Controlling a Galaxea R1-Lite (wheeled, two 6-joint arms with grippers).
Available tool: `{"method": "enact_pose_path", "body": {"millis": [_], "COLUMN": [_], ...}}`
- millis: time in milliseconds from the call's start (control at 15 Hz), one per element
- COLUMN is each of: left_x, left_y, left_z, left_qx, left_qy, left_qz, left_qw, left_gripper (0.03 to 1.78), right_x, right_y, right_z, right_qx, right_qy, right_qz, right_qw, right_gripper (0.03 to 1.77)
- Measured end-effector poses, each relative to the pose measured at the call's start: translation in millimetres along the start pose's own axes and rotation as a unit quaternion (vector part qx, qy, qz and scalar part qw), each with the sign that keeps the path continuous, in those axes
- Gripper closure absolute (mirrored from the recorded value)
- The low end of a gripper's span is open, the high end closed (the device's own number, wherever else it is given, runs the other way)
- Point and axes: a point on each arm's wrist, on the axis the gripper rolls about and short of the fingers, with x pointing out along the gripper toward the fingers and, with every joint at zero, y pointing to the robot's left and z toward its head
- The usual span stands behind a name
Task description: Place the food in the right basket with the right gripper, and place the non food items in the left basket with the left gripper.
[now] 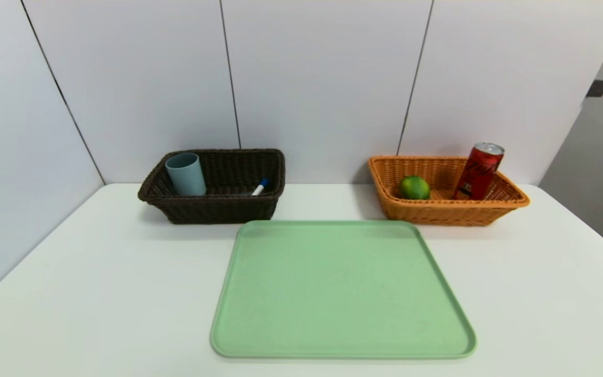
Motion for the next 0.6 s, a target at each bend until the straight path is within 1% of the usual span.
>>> {"method": "enact_pose_path", "body": {"millis": [133,200,267,400,533,600], "left_x": [-0.3,-0.5,-0.5,-0.5,-0.5,-0.5], "left_y": [-2.1,-2.7,-2.6,-2.5,-1.7,-1.6], "left_z": [-7.4,-10.0,-9.8,-9.6,-9.5,-9.5], "left_qx": [-0.005,-0.010,-0.020,-0.056,-0.092,-0.099], "left_qy": [0.034,0.047,0.046,0.046,0.047,0.047], "left_qz": [-0.022,-0.026,-0.025,-0.022,-0.004,-0.001], "left_qw": [0.9992,0.9985,0.9984,0.9971,0.9946,0.9939], "left_gripper": [0.12,0.12,0.12,0.12,0.12,0.12], "right_x": [-0.7,-1.5,-1.7,-2.1,-2.2,-2.2], "right_y": [0.7,1.0,0.8,0.8,-0.1,-0.1], "right_z": [-9.0,-11.8,-11.4,-11.3,-10.4,-10.4], "right_qx": [0.012,0.022,0.033,0.063,0.098,0.102], "right_qy": [0.051,0.070,0.072,0.074,0.072,0.072], "right_qz": [-0.016,-0.018,-0.022,-0.025,-0.041,-0.043], "right_qw": [0.9985,0.9971,0.9966,0.9949,0.9917,0.9913], "right_gripper": [0.09,0.09,0.09,0.09,0.09,0.09]}}
